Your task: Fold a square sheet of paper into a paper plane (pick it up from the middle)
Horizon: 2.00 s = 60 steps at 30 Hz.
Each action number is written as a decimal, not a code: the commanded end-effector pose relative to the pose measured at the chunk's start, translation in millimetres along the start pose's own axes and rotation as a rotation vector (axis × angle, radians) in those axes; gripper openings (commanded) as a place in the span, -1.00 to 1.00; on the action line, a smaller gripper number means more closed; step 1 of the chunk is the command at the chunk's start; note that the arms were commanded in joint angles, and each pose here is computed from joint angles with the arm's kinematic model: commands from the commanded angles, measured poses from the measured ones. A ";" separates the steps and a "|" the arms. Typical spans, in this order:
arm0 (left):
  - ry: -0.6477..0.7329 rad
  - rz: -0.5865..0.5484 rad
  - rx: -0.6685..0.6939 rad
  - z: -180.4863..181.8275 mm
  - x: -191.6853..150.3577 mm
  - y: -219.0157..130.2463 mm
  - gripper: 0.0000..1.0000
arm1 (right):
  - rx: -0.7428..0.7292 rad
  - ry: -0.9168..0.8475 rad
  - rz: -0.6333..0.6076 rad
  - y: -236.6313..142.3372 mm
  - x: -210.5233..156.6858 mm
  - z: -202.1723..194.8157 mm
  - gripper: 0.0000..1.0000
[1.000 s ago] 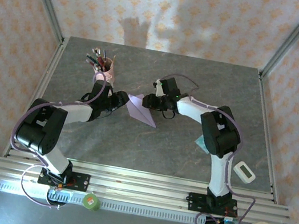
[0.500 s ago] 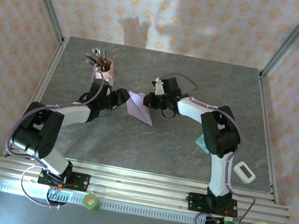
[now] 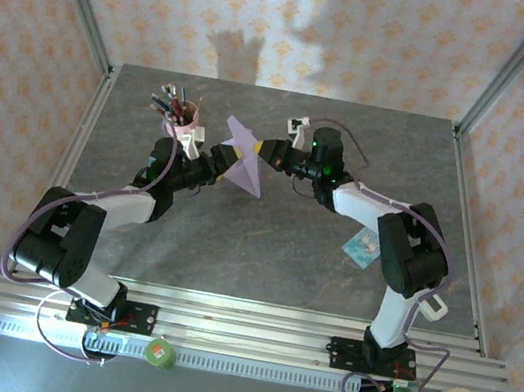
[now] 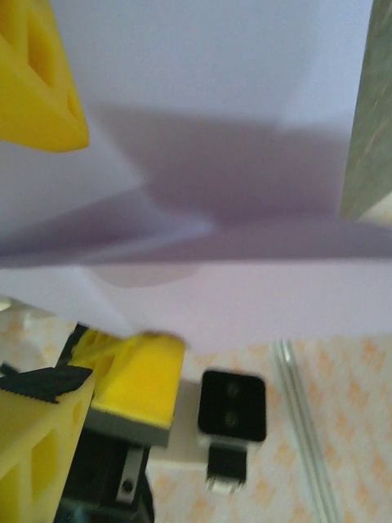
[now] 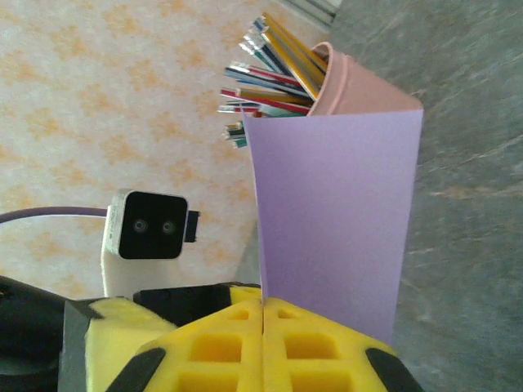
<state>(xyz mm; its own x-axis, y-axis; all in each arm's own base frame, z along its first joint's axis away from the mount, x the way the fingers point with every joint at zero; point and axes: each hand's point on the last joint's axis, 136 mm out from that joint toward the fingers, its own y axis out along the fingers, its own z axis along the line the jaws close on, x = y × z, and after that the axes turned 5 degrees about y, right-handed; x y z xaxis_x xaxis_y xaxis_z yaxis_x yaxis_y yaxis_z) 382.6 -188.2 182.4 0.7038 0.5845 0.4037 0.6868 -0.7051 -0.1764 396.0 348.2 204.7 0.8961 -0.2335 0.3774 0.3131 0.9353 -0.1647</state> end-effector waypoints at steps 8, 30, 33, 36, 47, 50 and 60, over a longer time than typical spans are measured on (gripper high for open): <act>0.108 0.018 -0.214 -51.0 -2.6 6.0 0.01 | 0.183 0.070 -0.004 -14.0 4.3 39.0 -0.88; 0.155 0.000 -0.159 -41.8 1.0 9.2 -0.78 | 0.162 0.118 0.009 -18.6 3.0 27.5 -0.68; 0.178 0.003 -0.102 -32.2 1.1 10.0 -0.84 | 0.116 0.112 -0.011 -24.6 9.8 18.5 -0.49; 0.229 0.009 -0.018 -21.4 1.9 9.1 -0.86 | 0.048 0.104 -0.067 -37.7 22.4 5.2 -0.29; 0.705 0.090 0.797 45.4 43.9 -26.8 -0.88 | -0.222 0.042 -0.264 -92.5 53.0 -35.8 -0.16; 0.835 0.129 0.991 51.9 49.8 -30.8 -0.89 | -0.276 0.039 -0.300 -102.0 55.9 -43.4 -0.15; 1.117 0.221 1.467 83.8 46.3 -26.0 -0.88 | -0.483 0.046 -0.446 -143.7 66.1 -70.4 -0.11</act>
<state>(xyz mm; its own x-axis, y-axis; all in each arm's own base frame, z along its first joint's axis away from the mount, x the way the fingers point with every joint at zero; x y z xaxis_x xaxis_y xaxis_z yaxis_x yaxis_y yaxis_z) 422.5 -136.3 126.0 0.7405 -0.2934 0.6046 0.6719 0.3038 -0.6755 430.7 203.2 186.6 0.7242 -0.5561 0.4078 0.6878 0.6253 -0.3687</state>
